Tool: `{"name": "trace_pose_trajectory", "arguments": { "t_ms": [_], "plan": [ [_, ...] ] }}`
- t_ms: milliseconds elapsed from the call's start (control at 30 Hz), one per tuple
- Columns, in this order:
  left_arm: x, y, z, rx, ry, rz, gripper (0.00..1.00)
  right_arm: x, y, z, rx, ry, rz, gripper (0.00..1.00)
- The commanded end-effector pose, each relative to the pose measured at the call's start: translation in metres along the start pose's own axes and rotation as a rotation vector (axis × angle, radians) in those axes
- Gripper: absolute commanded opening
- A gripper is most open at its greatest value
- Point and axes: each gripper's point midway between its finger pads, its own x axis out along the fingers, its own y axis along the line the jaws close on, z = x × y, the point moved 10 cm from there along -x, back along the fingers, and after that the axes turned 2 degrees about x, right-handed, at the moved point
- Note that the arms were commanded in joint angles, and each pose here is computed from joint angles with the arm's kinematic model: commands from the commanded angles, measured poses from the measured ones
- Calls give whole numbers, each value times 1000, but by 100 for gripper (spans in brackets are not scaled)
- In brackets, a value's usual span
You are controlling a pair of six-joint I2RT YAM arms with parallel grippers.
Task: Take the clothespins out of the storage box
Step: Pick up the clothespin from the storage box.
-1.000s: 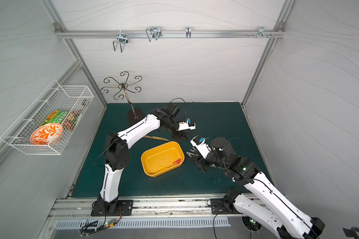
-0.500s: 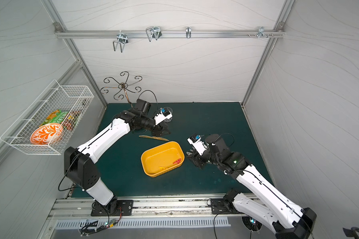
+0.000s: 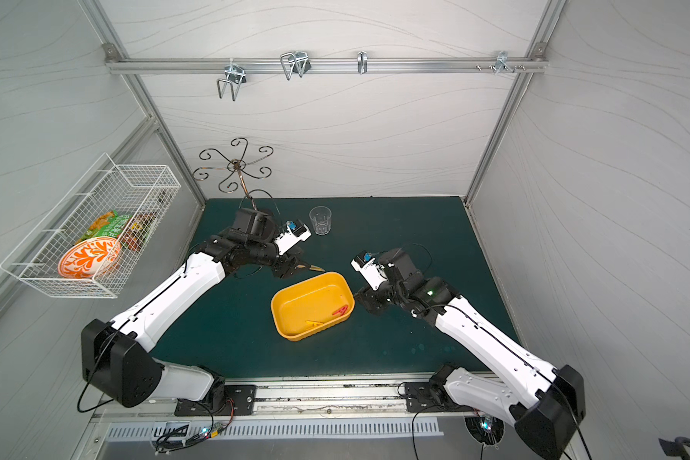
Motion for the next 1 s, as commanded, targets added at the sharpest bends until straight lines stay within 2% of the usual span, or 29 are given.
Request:
{"name": "trace_pose_trajectory", "arguments": {
  "t_ms": [0,233,400,533,733,967],
  "plan": [
    [-9,5,4,43,-55,74,62,8,11,13,-71,20,29,52],
    [-16,8,-10,4,-47,106,62,44,27,26,-162,160,3,52],
    [-20,12,-22,0,-56,164,62,77,34,37,-116,290,-49,49],
    [-24,13,-30,-5,-66,217,62,102,51,43,-136,391,-81,49],
    [-25,17,-39,-19,-56,316,61,129,69,50,-146,498,-120,48],
    [-25,13,-55,-23,-17,370,61,165,79,47,-128,592,-122,48]
  ]
}}
